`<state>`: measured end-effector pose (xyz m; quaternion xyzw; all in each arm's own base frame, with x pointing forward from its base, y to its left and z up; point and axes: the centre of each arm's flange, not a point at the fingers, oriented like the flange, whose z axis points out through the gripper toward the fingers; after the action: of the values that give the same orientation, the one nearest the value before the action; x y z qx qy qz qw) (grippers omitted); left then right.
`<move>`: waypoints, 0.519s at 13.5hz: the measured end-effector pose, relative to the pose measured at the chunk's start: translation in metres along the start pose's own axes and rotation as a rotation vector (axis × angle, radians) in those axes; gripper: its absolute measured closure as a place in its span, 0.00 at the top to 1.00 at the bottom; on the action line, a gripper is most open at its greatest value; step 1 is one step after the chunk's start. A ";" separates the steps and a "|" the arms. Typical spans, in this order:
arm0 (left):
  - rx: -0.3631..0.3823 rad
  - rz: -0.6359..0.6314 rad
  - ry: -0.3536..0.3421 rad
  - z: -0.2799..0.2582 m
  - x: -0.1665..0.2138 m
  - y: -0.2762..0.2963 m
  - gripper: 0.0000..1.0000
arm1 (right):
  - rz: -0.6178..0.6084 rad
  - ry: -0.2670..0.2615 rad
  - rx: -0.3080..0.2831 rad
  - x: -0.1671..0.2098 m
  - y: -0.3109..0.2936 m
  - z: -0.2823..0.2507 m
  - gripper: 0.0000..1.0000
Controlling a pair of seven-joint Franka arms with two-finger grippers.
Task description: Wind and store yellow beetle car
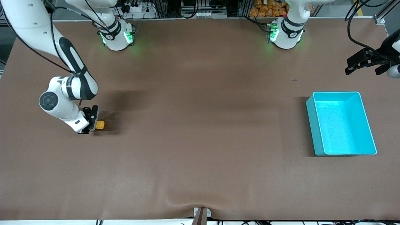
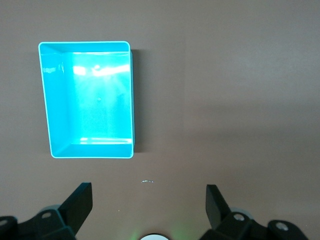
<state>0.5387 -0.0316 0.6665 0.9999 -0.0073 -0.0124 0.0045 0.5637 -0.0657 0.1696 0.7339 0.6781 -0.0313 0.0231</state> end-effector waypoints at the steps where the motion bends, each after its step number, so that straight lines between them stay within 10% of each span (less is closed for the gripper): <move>1: 0.000 0.000 0.001 -0.001 0.000 0.000 1.00 | 0.016 -0.001 0.006 -0.013 0.005 0.004 0.81; 3: 0.000 0.000 0.002 -0.001 -0.001 0.000 1.00 | 0.047 -0.005 0.025 -0.045 0.014 0.000 1.00; 7: 0.000 0.001 0.002 -0.001 -0.001 0.001 1.00 | 0.063 0.008 0.027 -0.061 0.018 -0.005 1.00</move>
<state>0.5382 -0.0322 0.6677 0.9999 -0.0079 -0.0113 0.0045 0.5767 -0.1274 0.1788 0.7553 0.6543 -0.0370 0.0116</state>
